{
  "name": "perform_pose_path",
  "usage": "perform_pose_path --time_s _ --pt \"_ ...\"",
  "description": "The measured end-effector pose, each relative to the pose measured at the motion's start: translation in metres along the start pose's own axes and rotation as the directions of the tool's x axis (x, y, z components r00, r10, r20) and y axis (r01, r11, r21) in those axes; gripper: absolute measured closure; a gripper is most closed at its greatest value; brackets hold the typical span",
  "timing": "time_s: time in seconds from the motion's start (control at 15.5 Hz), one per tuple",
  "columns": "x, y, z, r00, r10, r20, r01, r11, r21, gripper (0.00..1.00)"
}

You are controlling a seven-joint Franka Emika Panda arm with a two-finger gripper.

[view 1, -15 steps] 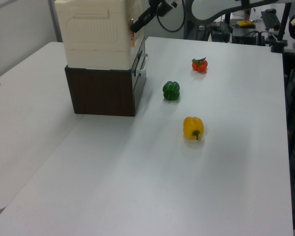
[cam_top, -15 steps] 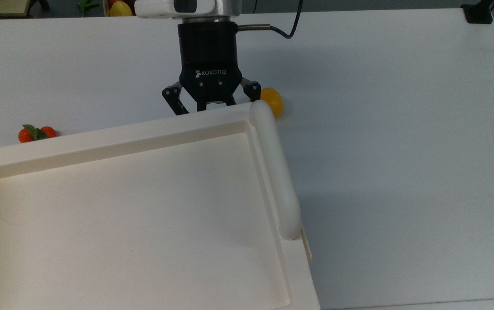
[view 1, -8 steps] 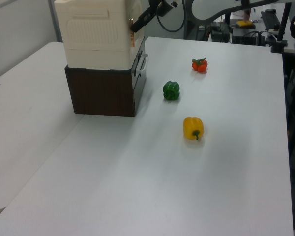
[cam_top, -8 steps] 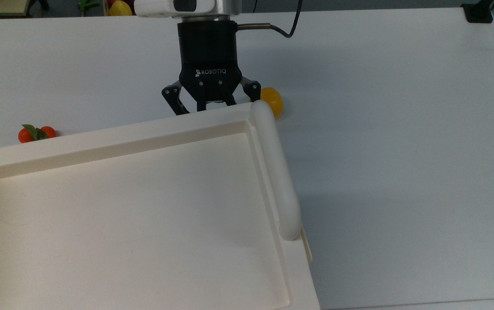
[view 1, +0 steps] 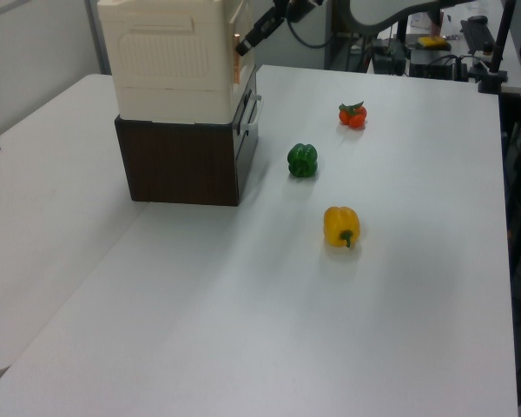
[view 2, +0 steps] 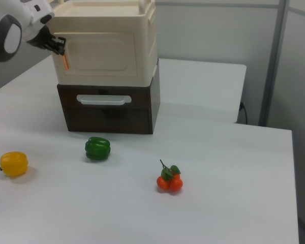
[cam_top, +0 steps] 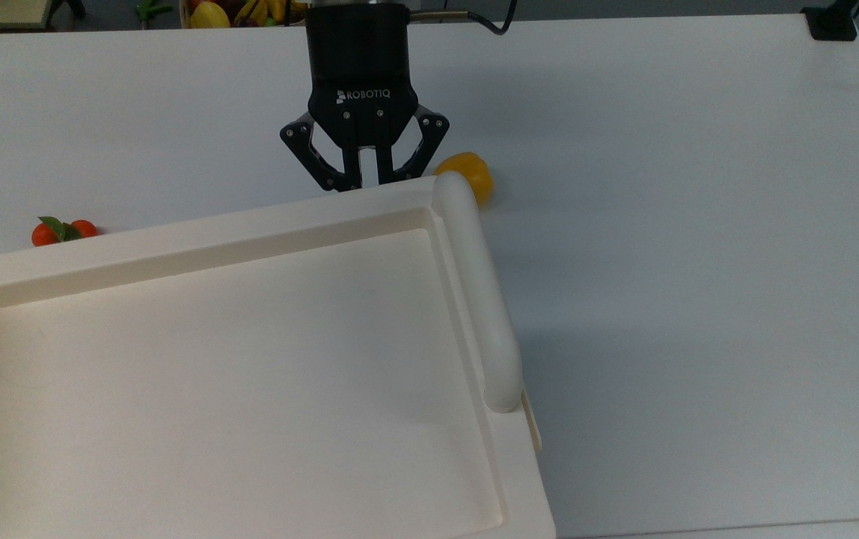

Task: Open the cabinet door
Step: 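Pull the handle and swing the cream door outward on its hinge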

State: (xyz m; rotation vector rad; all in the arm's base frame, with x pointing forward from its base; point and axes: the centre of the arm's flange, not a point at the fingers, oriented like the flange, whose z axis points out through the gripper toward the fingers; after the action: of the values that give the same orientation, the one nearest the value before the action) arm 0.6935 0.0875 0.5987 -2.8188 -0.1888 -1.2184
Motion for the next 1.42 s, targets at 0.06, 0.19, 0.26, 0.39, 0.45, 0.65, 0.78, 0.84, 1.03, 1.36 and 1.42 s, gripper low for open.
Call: perform_pose_path --time_s 0.06,0.19,0.26,0.39,0.45,0.65,0.78,0.84,1.03,1.36,1.42 --pt "-0.002 0.002 -0.005 0.999 0.002 0.033 -0.002 1.000 -0.001 0.86" --pt "-0.004 0.006 -0.015 0.997 0.007 0.074 -0.007 1.000 -0.004 0.86" --pt "-0.005 0.008 -0.019 0.996 0.011 0.093 -0.010 1.000 -0.005 0.86" --pt "-0.007 0.011 -0.024 0.993 0.015 0.113 -0.014 1.000 -0.007 0.86" --pt "-0.008 0.012 -0.026 0.992 0.017 0.123 -0.016 1.000 -0.008 0.86" --pt "-0.012 0.021 -0.036 0.983 0.030 0.181 -0.028 1.000 -0.014 0.88" --pt "-0.018 0.034 -0.049 0.966 0.040 0.257 -0.035 0.999 -0.024 0.90" --pt "-0.020 0.041 -0.056 0.957 0.040 0.288 -0.034 0.999 -0.029 0.91" --pt "-0.029 0.065 -0.073 0.932 0.047 0.359 -0.034 0.998 -0.044 0.93" --pt "-0.045 0.117 -0.095 0.896 0.119 0.428 -0.084 0.992 -0.098 0.96" --pt "-0.048 0.130 -0.099 0.891 0.137 0.433 -0.097 0.989 -0.113 0.96"
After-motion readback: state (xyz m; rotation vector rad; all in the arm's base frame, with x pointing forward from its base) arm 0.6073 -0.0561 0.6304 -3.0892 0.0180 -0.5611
